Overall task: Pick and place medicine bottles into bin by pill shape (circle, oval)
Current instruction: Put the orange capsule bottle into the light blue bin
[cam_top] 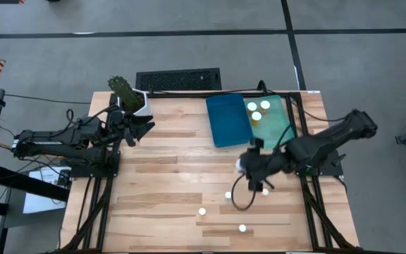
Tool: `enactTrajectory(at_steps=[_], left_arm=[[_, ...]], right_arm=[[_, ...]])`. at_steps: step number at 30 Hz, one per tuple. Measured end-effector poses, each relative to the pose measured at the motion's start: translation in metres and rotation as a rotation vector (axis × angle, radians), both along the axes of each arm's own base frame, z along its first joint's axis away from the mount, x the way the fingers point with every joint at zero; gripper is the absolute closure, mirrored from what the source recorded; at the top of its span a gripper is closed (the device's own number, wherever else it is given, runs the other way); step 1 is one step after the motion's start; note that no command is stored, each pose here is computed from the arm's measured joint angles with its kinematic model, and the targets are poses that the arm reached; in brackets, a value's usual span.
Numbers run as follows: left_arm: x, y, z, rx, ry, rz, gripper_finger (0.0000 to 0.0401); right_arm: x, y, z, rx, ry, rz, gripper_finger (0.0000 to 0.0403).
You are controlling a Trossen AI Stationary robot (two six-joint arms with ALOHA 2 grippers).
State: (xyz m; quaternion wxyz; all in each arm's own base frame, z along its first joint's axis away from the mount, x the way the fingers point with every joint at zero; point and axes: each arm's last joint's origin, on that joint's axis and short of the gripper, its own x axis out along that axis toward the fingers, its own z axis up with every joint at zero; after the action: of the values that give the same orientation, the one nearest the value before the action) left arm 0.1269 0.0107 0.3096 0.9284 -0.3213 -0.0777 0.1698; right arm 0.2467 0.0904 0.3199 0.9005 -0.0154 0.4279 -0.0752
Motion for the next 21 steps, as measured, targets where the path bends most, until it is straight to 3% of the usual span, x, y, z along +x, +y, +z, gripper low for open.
enactTrajectory(at_steps=[4,11,21], left_arm=[[0.000,0.000,0.000,0.000,0.002,0.000,0.0104],[0.000,0.000,-0.001,0.000,0.006,0.000,0.0104],[0.000,0.000,-0.001,0.011,0.013,0.006,0.0104]], right_arm=[[-0.023,-0.035,-0.002,-0.004,-0.027,-0.106,0.0181],[-0.064,-0.094,-0.031,0.008,-0.022,-0.382,0.0179],[-0.097,-0.160,-0.071,0.012,-0.035,-0.793,0.0180]])
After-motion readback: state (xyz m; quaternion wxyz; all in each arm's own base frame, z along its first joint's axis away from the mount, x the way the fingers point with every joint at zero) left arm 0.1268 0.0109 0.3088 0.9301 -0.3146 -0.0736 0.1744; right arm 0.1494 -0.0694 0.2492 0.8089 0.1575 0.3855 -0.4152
